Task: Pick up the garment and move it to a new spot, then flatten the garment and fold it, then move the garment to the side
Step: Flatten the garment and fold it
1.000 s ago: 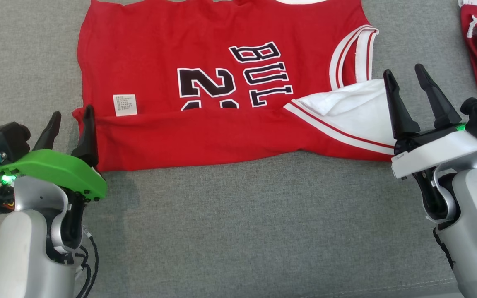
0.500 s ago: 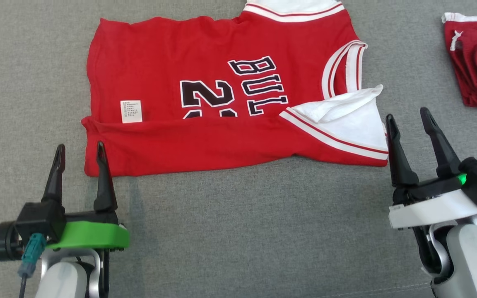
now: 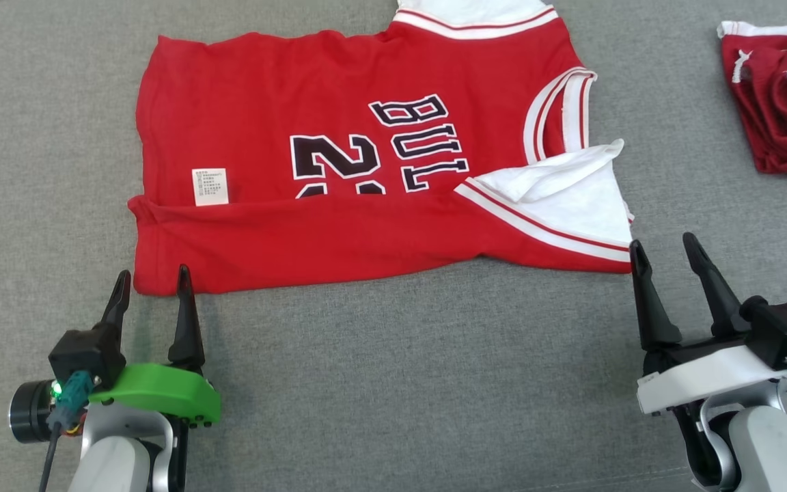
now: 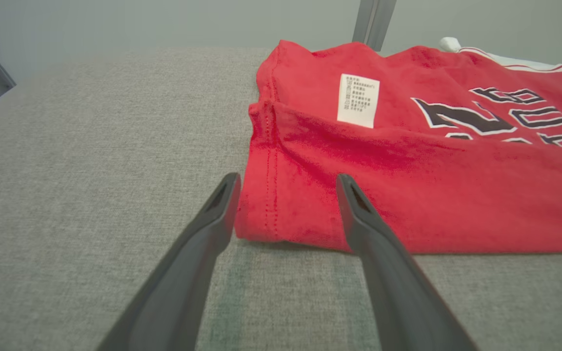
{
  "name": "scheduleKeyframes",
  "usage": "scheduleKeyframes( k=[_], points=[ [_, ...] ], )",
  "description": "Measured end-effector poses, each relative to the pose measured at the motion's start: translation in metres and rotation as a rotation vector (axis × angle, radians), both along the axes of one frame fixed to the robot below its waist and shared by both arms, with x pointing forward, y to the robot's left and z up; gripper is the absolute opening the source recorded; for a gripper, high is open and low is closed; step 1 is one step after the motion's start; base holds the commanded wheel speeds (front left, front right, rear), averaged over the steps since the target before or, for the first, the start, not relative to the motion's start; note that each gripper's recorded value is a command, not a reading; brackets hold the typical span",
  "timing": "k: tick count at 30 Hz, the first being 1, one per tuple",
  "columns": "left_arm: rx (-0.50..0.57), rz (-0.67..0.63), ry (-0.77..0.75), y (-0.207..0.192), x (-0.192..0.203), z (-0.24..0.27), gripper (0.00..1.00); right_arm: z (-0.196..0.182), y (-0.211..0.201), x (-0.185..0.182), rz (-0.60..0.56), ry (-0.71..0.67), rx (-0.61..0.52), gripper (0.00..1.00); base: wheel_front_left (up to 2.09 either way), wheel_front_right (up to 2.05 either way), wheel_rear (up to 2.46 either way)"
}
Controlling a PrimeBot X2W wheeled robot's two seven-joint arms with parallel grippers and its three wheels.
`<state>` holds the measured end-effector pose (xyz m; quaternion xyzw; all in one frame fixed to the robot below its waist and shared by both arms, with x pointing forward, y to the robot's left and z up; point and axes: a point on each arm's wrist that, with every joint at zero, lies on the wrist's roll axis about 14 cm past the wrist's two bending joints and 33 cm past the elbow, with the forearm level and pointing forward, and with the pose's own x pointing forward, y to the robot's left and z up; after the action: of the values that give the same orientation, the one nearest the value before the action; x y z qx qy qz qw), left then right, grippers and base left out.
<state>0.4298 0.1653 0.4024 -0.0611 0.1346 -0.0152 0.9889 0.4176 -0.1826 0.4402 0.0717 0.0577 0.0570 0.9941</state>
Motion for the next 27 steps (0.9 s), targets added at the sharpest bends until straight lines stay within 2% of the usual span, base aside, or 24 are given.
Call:
scheduleKeyframes(
  k=[5,11,12,13,14,22,27],
  points=[
    [-0.025,0.013,0.110,0.003,0.001,-0.028,1.00,-0.036,0.003,0.006,0.008,0.102,0.012,1.00,0.00,0.00,0.00],
    [-0.105,0.004,0.201,-0.001,0.002,-0.050,1.00,-0.065,0.013,0.016,0.028,0.182,0.045,1.00,0.00,0.00,0.00],
    [-0.116,0.000,0.207,-0.002,0.002,-0.051,0.89,-0.065,0.014,0.018,0.032,0.179,0.051,0.58,0.00,0.00,0.00],
    [-0.132,-0.001,0.211,-0.002,0.003,-0.051,0.24,-0.066,0.017,0.021,0.039,0.179,0.059,0.34,0.00,0.00,0.00],
    [-0.140,-0.006,0.219,-0.002,0.003,-0.052,0.00,-0.065,0.018,0.024,0.042,0.175,0.068,0.00,0.00,0.00,0.00],
    [-0.137,-0.031,0.194,-0.001,-0.001,-0.037,0.00,-0.052,0.012,0.026,0.040,0.129,0.075,0.00,0.00,0.00,0.00],
    [-0.124,-0.032,0.208,0.004,-0.017,-0.025,0.00,-0.040,0.007,0.007,0.028,0.104,0.085,0.00,0.00,0.00,0.00]
  ],
)
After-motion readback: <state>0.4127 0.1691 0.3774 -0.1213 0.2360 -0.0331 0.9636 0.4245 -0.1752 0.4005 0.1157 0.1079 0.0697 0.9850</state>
